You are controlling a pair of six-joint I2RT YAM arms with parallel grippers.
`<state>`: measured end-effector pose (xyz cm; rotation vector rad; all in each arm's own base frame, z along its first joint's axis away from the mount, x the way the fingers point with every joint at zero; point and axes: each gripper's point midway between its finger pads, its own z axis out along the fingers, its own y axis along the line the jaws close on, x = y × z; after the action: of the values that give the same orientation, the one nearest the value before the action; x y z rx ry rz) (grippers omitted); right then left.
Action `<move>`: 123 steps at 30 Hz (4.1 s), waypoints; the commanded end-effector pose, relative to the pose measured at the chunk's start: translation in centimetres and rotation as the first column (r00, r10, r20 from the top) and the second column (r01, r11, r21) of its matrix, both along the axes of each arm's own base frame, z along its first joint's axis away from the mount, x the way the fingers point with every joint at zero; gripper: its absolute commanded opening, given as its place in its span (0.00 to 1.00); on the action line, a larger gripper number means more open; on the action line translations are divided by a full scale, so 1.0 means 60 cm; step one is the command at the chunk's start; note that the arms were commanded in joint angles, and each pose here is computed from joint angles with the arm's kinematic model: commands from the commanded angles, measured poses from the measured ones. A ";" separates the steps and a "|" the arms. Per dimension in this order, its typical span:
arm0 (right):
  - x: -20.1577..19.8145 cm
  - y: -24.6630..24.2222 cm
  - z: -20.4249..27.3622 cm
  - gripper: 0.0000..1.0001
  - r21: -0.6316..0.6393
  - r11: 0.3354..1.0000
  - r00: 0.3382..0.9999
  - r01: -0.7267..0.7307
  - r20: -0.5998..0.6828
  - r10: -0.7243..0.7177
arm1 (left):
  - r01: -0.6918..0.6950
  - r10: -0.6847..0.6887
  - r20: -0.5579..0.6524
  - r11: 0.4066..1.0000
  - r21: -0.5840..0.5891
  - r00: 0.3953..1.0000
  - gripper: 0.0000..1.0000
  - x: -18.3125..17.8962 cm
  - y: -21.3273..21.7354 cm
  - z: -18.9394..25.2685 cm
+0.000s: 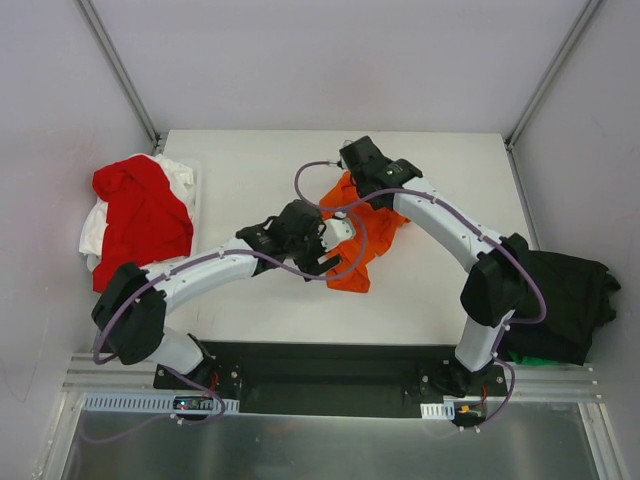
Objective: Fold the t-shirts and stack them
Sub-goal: Flatten out the tshirt
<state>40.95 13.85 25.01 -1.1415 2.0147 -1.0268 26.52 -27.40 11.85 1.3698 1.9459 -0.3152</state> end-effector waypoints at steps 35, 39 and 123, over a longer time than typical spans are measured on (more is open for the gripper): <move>0.041 -0.077 -0.078 0.01 0.032 0.990 0.985 0.134 -0.118 -0.130 | 0.194 -0.213 0.120 0.969 0.153 0.970 0.80 -0.074 -0.240 -0.055; 0.040 -0.076 -0.086 0.01 0.037 0.990 0.983 0.135 -0.129 -0.129 | 0.140 -0.161 0.116 0.974 0.176 0.980 0.80 -0.065 -0.243 -0.075; -0.047 -0.321 0.323 0.01 0.181 0.907 0.788 0.381 0.449 -0.421 | -0.750 0.694 0.581 0.630 -0.203 0.425 0.00 0.309 0.368 0.397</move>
<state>38.59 -3.12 39.53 -0.5196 1.9799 -1.1902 43.63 -7.83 31.53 0.5485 1.8387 0.5330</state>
